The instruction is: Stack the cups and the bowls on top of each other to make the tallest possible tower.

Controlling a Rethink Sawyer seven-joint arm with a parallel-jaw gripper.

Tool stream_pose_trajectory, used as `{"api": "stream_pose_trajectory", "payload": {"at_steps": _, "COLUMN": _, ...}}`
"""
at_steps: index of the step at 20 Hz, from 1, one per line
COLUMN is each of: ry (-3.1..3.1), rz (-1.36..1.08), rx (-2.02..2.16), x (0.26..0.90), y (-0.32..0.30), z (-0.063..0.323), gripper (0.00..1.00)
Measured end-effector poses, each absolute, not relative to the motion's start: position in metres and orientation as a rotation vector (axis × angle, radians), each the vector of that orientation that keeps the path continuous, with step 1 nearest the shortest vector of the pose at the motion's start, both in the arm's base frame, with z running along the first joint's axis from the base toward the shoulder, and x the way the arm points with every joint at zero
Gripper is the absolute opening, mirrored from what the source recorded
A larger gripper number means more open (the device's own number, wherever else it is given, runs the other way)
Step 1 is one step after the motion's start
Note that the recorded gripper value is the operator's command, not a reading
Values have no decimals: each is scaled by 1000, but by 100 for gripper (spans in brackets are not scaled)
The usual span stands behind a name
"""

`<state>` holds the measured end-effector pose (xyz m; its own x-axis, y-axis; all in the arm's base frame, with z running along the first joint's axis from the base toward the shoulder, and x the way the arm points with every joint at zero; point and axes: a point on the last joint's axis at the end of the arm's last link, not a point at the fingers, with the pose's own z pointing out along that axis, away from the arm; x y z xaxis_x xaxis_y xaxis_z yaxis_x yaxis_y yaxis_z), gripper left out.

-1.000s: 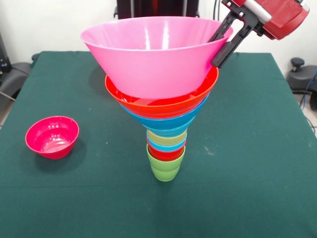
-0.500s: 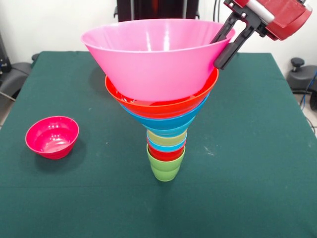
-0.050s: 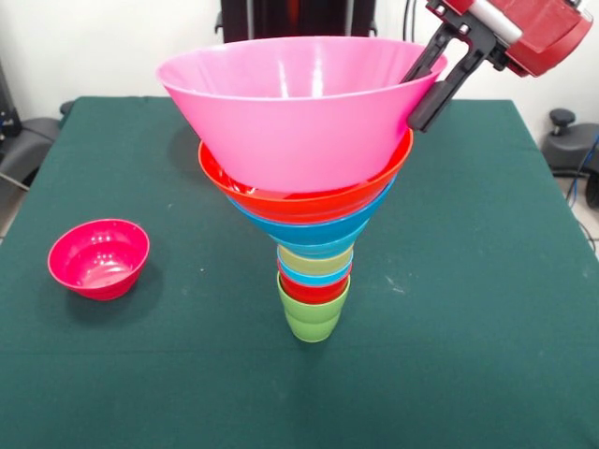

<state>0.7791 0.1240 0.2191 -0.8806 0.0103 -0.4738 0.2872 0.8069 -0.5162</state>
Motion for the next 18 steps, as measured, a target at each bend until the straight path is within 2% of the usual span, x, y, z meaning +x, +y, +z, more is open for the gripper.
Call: {"api": "stream_pose_trajectory", "payload": {"at_steps": 18, "ry": 2537, "rz": -824, "rx": 215, "x": 778, "y": 129, "z": 218, "gripper": 0}}
